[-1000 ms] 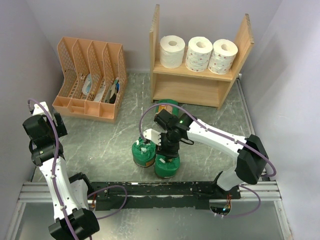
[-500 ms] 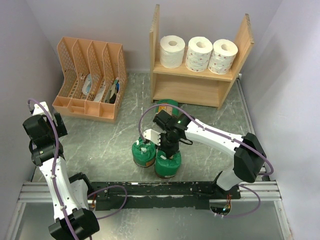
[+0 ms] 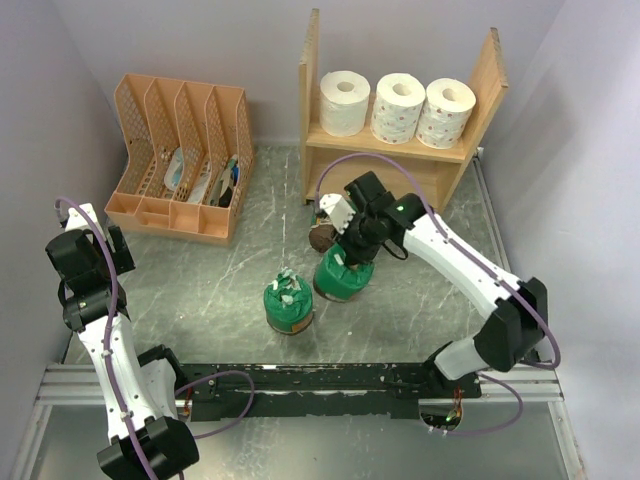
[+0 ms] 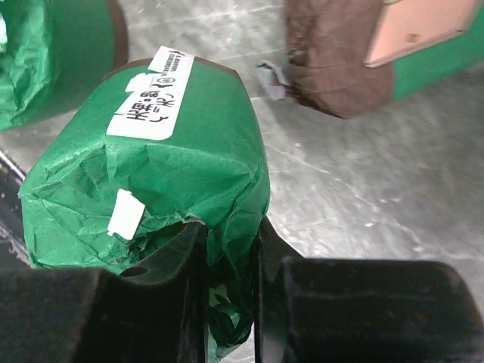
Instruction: Place and organize the paper towels onto the shelf
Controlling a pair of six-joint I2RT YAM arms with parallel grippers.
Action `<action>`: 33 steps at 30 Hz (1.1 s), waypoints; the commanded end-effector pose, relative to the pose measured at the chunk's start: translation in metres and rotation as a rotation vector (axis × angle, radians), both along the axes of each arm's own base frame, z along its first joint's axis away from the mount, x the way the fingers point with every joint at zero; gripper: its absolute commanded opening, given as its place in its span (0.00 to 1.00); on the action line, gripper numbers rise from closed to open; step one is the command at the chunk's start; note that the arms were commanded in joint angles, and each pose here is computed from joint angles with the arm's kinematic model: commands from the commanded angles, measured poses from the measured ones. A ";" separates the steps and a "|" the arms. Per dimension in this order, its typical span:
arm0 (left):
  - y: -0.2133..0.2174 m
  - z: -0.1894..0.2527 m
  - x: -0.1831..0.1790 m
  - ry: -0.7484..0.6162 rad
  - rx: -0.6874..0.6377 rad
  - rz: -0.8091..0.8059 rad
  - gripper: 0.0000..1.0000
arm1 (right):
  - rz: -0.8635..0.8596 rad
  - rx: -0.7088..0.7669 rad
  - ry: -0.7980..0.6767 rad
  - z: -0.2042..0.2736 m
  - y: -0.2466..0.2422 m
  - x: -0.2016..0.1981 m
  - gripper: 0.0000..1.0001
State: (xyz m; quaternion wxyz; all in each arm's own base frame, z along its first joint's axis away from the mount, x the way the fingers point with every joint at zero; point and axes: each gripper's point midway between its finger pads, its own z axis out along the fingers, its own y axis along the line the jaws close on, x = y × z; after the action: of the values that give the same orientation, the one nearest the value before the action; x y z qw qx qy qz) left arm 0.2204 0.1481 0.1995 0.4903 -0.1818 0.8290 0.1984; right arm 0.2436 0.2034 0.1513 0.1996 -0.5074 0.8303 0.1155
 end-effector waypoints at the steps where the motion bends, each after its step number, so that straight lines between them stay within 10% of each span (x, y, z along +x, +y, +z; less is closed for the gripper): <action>1: 0.001 0.007 -0.001 -0.018 0.010 -0.003 0.90 | -0.186 -0.023 -0.140 0.037 -0.021 0.016 0.00; 14: 0.000 0.008 -0.001 -0.021 0.012 -0.007 0.90 | -0.976 0.082 -0.499 0.106 -0.096 0.057 0.00; 22: 0.002 0.009 -0.003 -0.026 0.016 0.006 0.90 | -0.991 0.105 -0.499 0.098 -0.097 0.072 0.00; 33: 0.002 0.007 -0.002 -0.015 0.007 0.002 0.90 | -1.498 0.151 -0.610 0.096 -0.176 0.088 0.00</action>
State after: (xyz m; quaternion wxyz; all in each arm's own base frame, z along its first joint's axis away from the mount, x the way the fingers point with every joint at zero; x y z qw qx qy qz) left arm 0.2189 0.1492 0.2010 0.4921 -0.1842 0.8268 0.2008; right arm 0.3183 0.0490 0.2294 0.4348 0.0538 0.8886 -0.1360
